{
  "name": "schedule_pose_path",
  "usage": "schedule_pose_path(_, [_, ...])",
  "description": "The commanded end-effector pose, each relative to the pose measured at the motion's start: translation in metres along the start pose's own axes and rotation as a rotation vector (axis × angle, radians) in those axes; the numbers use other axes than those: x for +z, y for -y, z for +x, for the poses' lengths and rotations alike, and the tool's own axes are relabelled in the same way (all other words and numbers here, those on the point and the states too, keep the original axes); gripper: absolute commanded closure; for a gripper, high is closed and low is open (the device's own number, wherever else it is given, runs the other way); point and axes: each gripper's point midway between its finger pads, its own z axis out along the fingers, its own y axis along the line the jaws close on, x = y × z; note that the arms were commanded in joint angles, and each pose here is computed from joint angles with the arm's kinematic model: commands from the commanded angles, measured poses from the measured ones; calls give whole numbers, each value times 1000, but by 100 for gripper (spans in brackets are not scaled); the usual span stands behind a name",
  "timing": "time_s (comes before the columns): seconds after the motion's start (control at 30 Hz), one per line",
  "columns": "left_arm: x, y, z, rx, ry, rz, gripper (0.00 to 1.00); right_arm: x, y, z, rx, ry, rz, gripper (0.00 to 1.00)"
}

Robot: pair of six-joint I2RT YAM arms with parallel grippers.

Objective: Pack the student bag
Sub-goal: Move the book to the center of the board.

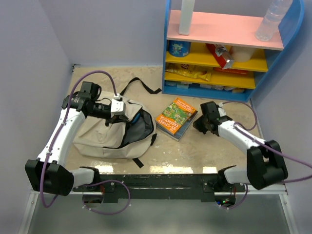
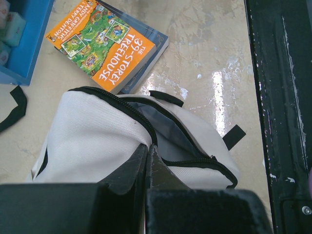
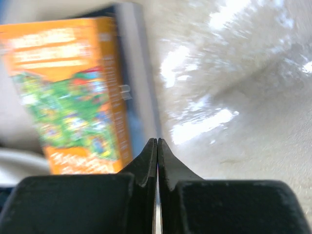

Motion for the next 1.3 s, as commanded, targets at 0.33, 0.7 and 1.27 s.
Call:
schedule_pose_path(0.33, [0,2,-25,85,101,10,100,-36,-178,-18,-441,154,-239,100])
schedule_pose_path(0.7, [-2,3,-24,85,94,2,100,24,-238,50,-658,60,-266,100])
schedule_pose_path(1.27, [-3,2,-23,82,90,-6,100,61,-186,69,-673,24,-132,100])
